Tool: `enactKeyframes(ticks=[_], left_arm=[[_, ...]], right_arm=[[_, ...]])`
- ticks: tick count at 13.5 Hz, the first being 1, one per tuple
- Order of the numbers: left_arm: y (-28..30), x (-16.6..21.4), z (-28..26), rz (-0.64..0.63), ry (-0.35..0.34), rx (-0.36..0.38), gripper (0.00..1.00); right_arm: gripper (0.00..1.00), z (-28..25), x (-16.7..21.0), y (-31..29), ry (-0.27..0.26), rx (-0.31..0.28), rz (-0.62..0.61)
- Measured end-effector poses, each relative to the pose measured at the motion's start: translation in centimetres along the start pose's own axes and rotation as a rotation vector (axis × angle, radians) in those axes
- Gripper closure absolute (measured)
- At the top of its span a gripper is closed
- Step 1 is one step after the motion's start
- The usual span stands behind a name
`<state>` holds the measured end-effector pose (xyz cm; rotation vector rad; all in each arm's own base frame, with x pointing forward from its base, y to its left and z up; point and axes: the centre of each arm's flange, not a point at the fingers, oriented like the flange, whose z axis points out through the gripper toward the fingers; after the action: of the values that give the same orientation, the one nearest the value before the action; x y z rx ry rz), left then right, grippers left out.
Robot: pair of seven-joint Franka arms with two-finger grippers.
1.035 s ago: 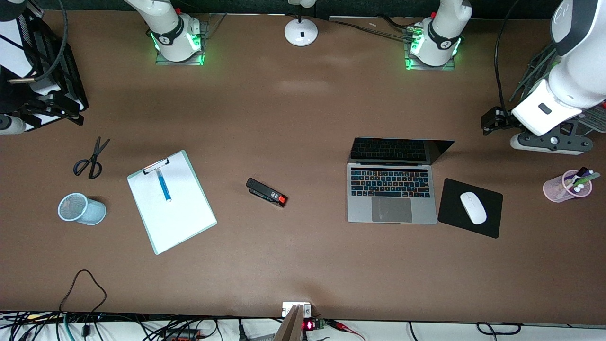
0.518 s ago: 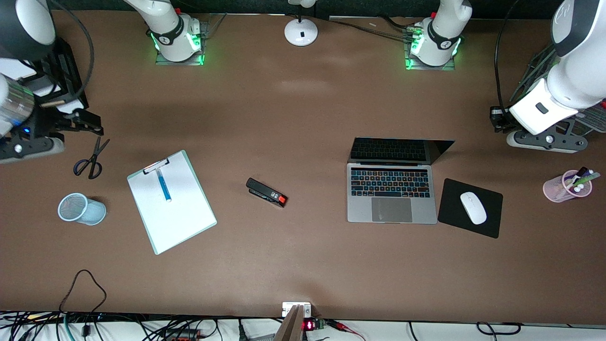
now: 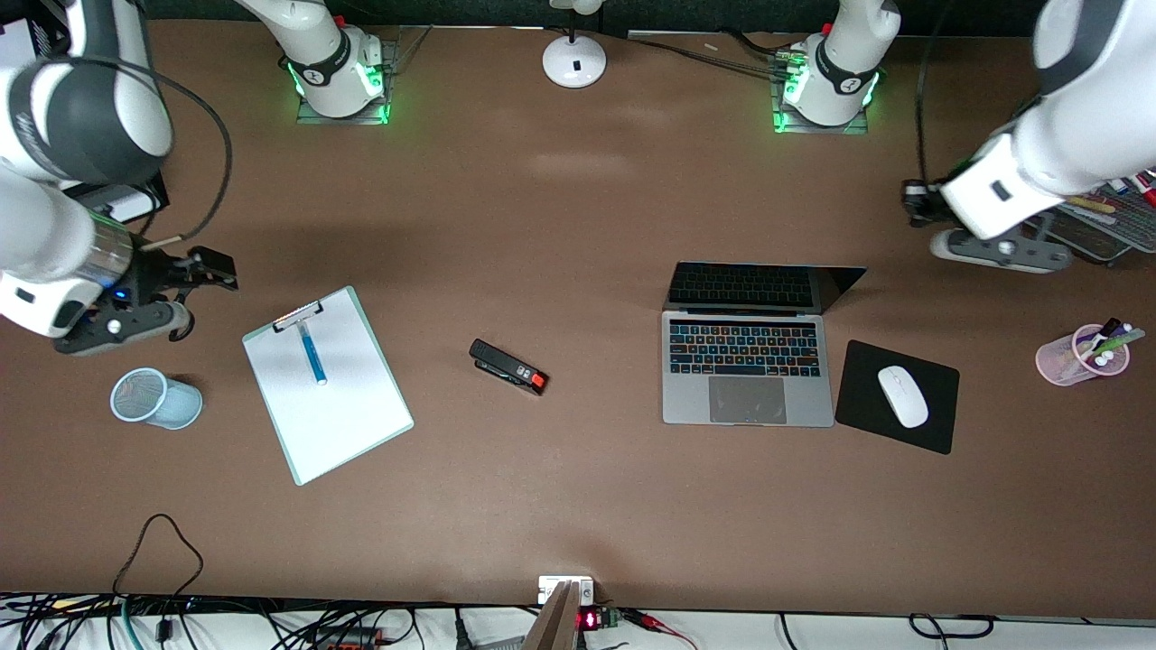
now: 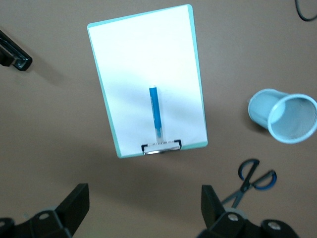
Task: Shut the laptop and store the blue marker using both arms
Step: 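Grasp the marker with the right gripper while the left gripper reaches the lid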
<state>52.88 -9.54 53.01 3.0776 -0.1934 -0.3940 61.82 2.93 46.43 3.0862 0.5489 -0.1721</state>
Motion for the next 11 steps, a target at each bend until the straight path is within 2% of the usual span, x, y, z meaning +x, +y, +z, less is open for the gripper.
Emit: enactKeyframes(ticks=[5, 8, 11], left_arm=[[7.2, -0.7, 7.0, -0.013, -0.004, 0.040, 0.99], [9.0, -0.6, 11.5, -0.003, 0.053, 0.044, 0.99], [9.1, -0.4, 14.6, -0.005, 0.101, 0.038, 0.99]], right_arm=[[0.00, 6.5, 0.2, -0.5, 0.062, -0.022, -0.059], [0.00, 10.2, -0.1, -0.9, 0.100, -0.037, -0.085], [0.01, 13.7, 0.3, -0.8, 0.113, -0.051, -0.160]])
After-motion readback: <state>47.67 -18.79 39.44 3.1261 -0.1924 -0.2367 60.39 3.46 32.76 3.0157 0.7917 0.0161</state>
